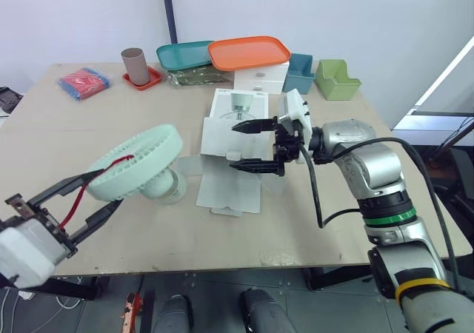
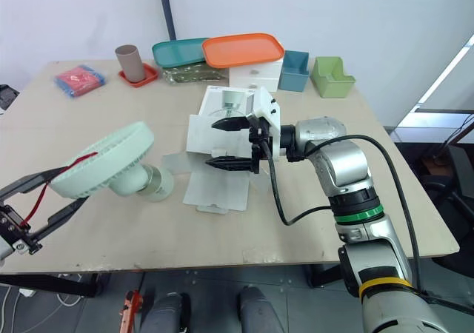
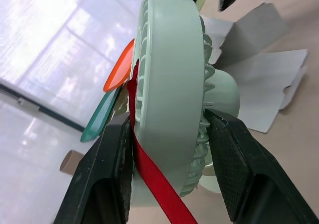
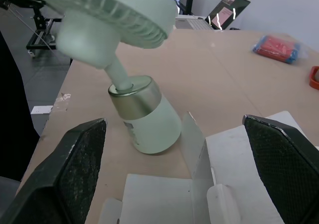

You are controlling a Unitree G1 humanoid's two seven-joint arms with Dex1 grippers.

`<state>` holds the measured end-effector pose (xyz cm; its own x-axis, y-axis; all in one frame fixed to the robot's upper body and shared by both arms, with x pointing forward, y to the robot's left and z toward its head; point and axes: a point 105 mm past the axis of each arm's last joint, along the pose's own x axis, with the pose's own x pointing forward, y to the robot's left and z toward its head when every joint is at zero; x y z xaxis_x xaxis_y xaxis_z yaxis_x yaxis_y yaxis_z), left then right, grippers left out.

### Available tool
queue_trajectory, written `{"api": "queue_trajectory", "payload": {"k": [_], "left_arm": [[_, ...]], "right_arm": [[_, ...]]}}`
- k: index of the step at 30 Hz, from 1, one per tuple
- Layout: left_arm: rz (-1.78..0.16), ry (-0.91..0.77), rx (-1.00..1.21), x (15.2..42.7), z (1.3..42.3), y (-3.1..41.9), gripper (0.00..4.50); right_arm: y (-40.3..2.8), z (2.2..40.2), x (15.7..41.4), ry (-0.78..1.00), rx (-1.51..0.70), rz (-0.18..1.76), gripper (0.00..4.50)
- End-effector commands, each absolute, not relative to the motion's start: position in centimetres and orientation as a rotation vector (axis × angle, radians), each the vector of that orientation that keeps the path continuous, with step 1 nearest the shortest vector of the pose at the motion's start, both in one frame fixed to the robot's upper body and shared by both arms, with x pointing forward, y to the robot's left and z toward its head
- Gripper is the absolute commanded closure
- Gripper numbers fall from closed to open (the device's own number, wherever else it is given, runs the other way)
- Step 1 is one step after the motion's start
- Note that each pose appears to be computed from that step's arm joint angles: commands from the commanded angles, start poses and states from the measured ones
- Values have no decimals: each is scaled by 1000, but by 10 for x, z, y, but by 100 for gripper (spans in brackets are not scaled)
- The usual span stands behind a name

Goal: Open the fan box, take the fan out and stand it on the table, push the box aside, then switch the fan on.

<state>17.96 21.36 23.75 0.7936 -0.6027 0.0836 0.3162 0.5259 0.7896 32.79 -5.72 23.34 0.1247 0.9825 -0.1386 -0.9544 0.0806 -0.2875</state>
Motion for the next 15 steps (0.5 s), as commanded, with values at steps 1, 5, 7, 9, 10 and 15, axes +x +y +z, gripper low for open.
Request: {"api": "queue_trajectory", "payload": {"k": [1, 5, 7, 9, 10, 15], "left_arm": [[-454, -418, 825, 185, 258, 225, 274], [-407, -422, 806, 193, 264, 231, 274], [-377, -428, 789, 198, 268, 235, 274], [-352, -435, 776, 202, 271, 238, 274], [-348, -436, 773, 204, 272, 238, 274], [-290, -437, 738, 211, 276, 245, 274]], "right_arm": [[-56, 244, 324, -140, -368, 1454, 0], [-58, 242, 325, -132, -370, 1445, 0], [-58, 241, 325, -129, -372, 1442, 0], [-59, 241, 325, -129, -369, 1440, 0], [-59, 241, 325, -129, -368, 1439, 0], [-61, 240, 325, -122, -367, 1426, 0]]}}
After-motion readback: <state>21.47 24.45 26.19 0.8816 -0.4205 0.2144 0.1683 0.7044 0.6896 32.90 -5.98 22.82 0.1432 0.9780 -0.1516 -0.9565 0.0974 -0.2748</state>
